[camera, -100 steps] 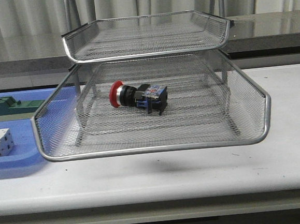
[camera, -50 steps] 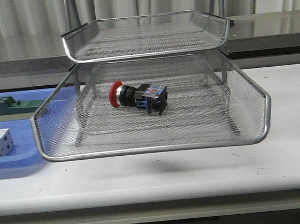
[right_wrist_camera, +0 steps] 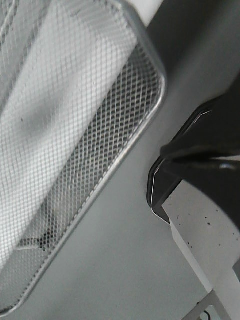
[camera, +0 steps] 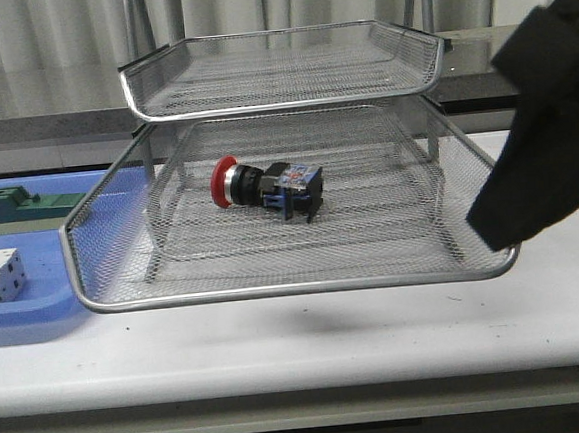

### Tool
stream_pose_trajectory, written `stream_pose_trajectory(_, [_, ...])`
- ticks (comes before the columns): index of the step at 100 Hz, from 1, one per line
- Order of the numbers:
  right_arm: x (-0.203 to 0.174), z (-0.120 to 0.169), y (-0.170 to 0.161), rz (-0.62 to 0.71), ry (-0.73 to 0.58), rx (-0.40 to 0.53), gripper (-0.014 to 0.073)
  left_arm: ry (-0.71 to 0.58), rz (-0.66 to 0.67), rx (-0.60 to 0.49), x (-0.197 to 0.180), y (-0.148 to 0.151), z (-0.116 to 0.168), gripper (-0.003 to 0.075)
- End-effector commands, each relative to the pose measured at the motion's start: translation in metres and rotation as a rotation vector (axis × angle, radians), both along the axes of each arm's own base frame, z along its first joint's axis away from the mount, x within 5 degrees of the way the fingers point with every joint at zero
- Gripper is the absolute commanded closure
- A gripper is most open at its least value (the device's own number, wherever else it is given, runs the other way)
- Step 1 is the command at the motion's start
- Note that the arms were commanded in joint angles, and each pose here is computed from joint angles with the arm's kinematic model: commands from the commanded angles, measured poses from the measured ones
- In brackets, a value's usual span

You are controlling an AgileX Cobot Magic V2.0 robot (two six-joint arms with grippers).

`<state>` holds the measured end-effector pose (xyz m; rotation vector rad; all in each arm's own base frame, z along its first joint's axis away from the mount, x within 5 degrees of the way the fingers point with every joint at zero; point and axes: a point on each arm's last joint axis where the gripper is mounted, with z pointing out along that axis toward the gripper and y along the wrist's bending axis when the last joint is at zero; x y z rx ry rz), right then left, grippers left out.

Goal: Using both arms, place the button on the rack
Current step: 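Bring the right gripper to the middle tray's front and push it inward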

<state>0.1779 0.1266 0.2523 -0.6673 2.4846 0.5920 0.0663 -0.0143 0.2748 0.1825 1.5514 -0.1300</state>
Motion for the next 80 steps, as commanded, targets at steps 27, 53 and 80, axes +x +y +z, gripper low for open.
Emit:
stream_pose_trajectory(27, [0.002,-0.008,0.044,0.1,-0.08,0.025,0.0658,-0.092,0.023,-0.037,0.0,0.002,0.016,0.0741])
stream_pose_trajectory(53, [0.001,-0.028,0.073,0.207,-0.165,-0.04,0.0658,-0.092,0.023,-0.037,0.0,0.002,0.016,0.0741])
stream_pose_trajectory(80, [0.002,-0.044,0.091,0.264,-0.237,-0.074,0.0658,-0.092,0.023,-0.037,0.0,0.002,0.016,0.0741])
